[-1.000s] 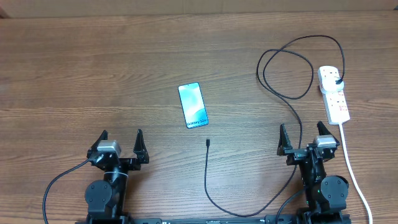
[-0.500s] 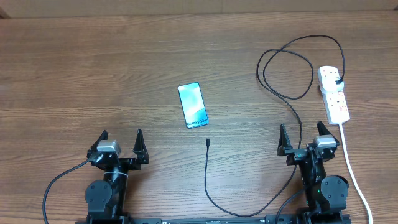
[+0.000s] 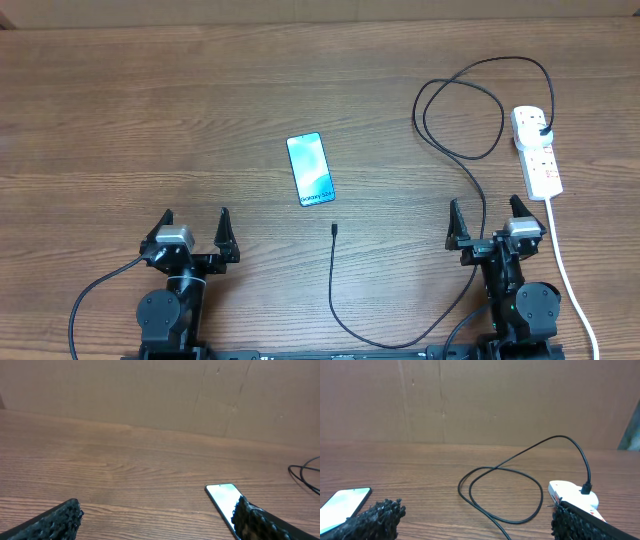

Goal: Plug charger to phone and switch on socket

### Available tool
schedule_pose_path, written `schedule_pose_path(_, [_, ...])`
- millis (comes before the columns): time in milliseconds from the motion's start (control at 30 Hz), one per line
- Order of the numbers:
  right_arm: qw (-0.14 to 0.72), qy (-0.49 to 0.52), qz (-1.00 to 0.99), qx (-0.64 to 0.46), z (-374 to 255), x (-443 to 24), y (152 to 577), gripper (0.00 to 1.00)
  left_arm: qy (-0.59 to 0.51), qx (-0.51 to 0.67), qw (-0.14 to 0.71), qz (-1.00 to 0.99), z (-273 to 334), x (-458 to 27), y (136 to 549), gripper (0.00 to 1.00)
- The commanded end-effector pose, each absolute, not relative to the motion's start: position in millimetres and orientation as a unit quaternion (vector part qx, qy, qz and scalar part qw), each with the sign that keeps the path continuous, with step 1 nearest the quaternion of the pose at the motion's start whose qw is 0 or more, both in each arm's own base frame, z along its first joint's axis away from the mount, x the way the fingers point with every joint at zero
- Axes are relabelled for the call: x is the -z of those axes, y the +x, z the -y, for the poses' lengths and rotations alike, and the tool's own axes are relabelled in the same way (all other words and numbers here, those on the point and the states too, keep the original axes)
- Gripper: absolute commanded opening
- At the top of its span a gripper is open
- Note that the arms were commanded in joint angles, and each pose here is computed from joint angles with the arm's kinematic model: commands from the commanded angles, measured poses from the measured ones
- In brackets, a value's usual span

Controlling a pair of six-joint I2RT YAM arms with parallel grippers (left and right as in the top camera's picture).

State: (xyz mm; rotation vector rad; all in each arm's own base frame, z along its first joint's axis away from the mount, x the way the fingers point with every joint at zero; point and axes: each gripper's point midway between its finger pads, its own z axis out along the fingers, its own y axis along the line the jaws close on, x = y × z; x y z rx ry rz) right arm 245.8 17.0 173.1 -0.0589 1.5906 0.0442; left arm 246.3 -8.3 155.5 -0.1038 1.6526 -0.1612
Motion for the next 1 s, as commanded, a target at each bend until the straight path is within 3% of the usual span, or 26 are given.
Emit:
schedule_pose_path(0, [0.700,-0.025,-0.714,-0.017,-16,-170,246,1.00,-0.048,0.083,0.674,-0.732,10,-156,246,1.00])
schedule_pose_path(600, [0.700,-0.025,-0.714,-0.018,-16,-170,246,1.00,-0.048,0.083,0.675,-0.732,10,-157,246,1.00])
schedule_pose_path(800, [0.700,-0.025,-0.714,-0.018,-16,-170,246,1.00,-0.052,0.107,0.713,-0.691,13,-200,242,1.00])
schedule_pose_path(967, [0.700,-0.025,-0.714,-0.017,-16,-170,246,1.00,-0.052,0.120,0.691,-0.711,17,-223,234,1.00])
